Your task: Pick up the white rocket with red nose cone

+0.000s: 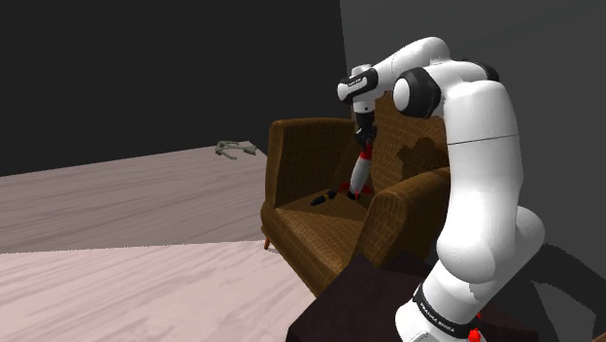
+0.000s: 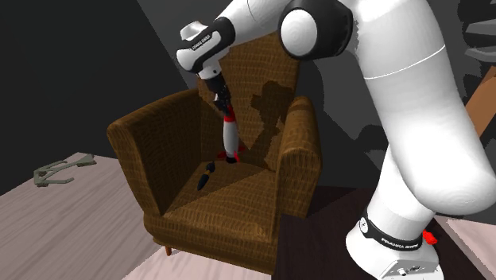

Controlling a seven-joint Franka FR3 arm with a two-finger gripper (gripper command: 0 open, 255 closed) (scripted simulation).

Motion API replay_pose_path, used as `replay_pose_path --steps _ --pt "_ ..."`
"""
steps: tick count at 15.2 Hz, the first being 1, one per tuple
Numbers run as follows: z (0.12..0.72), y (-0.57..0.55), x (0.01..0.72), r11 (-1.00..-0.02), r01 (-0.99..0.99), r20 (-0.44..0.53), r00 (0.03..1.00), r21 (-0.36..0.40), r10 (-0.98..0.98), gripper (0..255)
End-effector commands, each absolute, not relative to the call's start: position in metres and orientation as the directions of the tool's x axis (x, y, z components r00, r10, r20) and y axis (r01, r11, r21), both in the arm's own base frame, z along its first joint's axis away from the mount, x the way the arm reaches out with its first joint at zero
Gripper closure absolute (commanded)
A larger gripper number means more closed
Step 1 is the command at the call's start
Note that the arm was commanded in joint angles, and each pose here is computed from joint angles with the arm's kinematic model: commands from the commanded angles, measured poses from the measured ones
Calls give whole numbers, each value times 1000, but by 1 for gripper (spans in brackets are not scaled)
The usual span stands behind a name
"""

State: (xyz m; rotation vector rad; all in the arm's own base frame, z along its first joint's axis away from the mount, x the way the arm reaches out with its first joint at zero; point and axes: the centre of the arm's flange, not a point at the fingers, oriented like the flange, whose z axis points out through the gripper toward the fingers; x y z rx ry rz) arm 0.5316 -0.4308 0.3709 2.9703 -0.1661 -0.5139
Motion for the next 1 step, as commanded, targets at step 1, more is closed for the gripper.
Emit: replay_pose_path --steps 1 --pt "375 -431 532 -986 -87 -327 936 139 -129 255"
